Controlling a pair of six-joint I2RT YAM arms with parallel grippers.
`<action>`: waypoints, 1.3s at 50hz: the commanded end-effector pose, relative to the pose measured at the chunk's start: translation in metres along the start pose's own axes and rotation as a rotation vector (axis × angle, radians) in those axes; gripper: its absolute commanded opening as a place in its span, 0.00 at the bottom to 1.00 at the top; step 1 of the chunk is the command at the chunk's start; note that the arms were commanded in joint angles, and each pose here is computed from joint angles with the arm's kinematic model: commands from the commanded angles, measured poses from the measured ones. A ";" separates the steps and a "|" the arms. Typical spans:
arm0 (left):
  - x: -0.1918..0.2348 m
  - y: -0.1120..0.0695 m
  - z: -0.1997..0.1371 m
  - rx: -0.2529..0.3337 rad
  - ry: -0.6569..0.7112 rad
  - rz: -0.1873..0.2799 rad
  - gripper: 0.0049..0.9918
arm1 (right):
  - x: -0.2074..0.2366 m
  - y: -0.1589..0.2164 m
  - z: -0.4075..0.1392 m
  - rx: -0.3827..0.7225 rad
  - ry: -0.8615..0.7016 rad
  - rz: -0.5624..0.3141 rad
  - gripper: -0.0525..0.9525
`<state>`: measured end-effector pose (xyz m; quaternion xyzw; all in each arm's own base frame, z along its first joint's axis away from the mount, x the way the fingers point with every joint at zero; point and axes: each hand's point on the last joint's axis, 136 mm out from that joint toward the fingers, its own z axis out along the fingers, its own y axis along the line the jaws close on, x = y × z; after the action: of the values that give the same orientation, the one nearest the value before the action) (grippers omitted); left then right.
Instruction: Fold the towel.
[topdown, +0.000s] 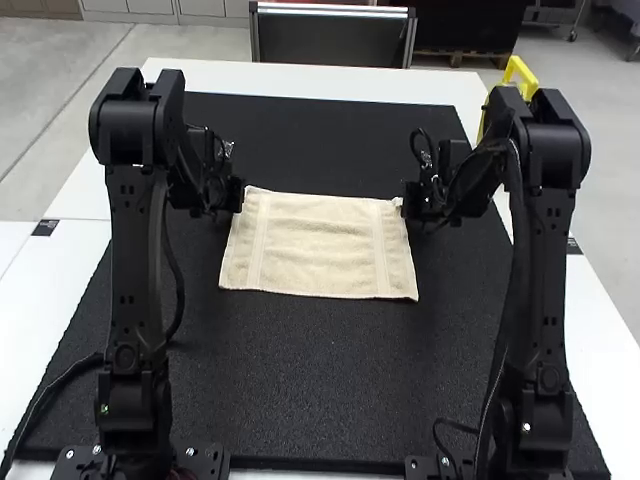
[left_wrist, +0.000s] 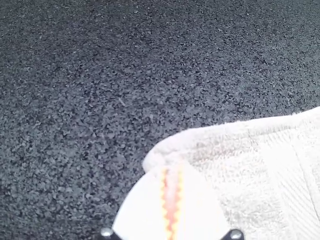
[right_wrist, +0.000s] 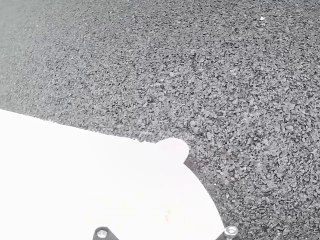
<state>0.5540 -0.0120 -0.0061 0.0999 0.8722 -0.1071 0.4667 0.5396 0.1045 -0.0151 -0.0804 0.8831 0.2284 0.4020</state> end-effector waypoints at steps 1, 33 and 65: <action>-0.014 0.005 -0.013 -0.004 -0.028 0.001 0.02 | -0.014 0.017 -0.014 -0.061 -0.019 -0.001 0.03; -0.047 -0.006 -0.040 0.035 -0.089 0.023 0.02 | -0.042 0.018 -0.041 -0.057 -0.078 -0.008 0.03; -0.050 -0.017 -0.070 0.052 -0.093 0.043 0.02 | -0.036 0.023 -0.076 -0.088 -0.068 0.037 0.03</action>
<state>0.5212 -0.0194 0.0494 0.1158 0.8576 -0.1326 0.4832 0.5081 0.0937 0.0433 -0.0745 0.8687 0.2677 0.4102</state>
